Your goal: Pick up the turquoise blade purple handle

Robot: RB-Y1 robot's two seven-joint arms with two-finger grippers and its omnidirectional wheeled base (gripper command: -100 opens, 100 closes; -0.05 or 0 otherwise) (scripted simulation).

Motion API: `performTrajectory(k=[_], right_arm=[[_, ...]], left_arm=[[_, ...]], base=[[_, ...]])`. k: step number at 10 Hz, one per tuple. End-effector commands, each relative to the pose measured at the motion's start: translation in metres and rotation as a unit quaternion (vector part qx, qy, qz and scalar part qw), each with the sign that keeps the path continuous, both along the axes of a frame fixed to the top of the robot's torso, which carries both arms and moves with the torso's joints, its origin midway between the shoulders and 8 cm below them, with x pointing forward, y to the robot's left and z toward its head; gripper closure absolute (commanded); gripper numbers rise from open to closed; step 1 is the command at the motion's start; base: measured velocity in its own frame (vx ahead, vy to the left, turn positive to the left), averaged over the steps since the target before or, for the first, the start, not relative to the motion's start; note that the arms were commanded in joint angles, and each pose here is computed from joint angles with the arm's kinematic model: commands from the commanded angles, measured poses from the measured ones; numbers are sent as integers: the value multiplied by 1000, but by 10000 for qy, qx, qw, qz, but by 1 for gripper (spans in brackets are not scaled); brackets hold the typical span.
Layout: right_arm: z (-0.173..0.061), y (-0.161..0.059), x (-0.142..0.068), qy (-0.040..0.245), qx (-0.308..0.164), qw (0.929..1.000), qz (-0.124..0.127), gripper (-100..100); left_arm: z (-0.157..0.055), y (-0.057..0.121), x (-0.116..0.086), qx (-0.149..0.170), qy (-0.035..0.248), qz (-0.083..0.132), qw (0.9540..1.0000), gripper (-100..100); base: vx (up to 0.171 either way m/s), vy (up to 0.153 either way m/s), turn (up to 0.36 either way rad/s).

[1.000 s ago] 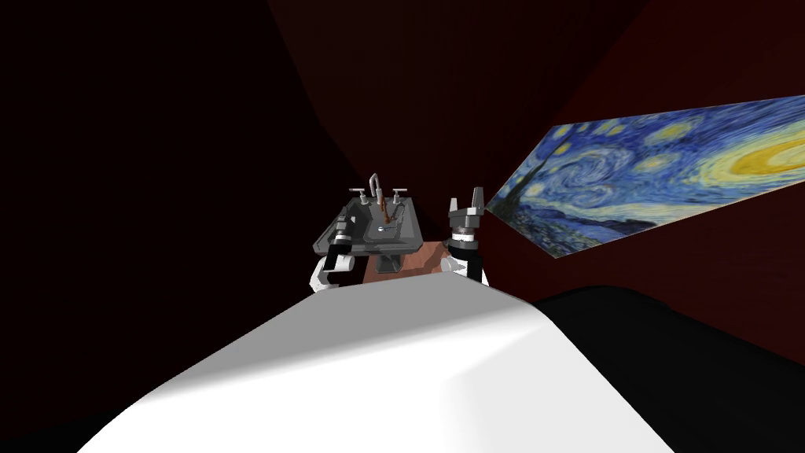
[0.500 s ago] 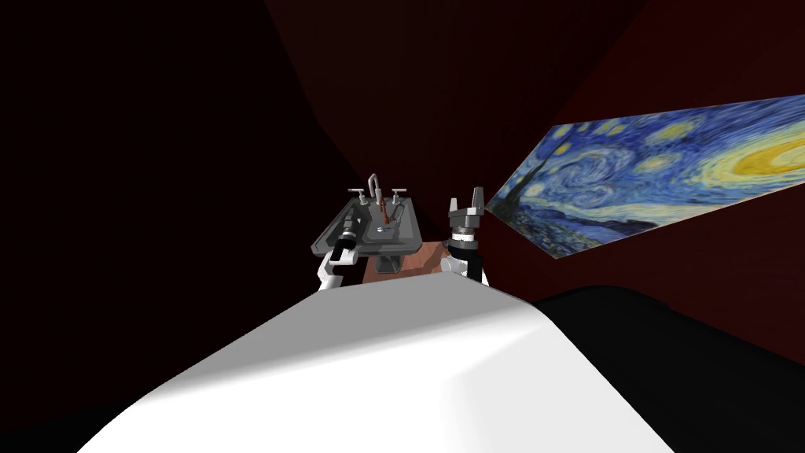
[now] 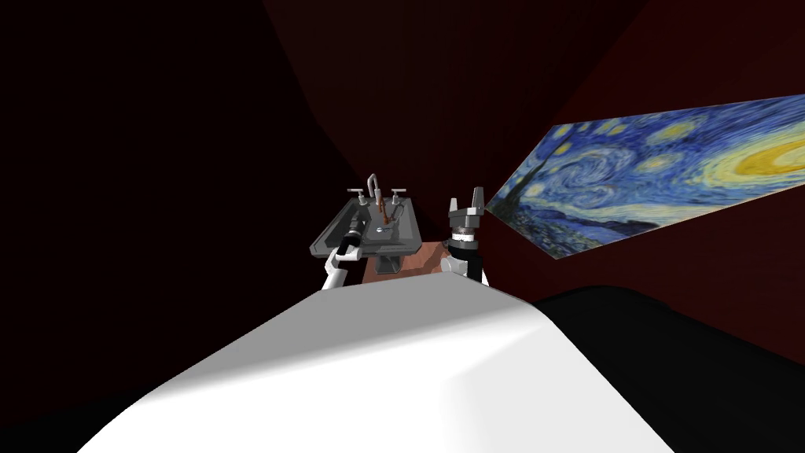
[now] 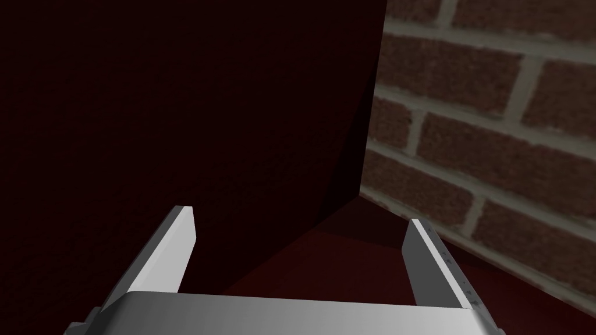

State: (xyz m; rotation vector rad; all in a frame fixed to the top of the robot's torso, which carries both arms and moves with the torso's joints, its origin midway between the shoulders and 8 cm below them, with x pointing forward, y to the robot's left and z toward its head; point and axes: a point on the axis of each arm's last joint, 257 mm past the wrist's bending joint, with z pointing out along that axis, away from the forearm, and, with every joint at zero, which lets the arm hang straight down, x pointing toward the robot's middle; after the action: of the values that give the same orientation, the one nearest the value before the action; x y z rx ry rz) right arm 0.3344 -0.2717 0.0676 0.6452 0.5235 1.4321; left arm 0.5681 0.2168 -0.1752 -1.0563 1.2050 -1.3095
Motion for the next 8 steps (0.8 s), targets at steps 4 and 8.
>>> performTrajectory(k=[4,8], right_arm=[[0,0,0,0,0,10000,0,0],[0,0,0,0,0,10000,0,0]], left_arm=[[-40,-9,19,-128,610,-44,9980,-100],[-67,-20,34,-231,1091,-90,9937,-100]], base=[[8,-8,-2],[10,-7,-2]])
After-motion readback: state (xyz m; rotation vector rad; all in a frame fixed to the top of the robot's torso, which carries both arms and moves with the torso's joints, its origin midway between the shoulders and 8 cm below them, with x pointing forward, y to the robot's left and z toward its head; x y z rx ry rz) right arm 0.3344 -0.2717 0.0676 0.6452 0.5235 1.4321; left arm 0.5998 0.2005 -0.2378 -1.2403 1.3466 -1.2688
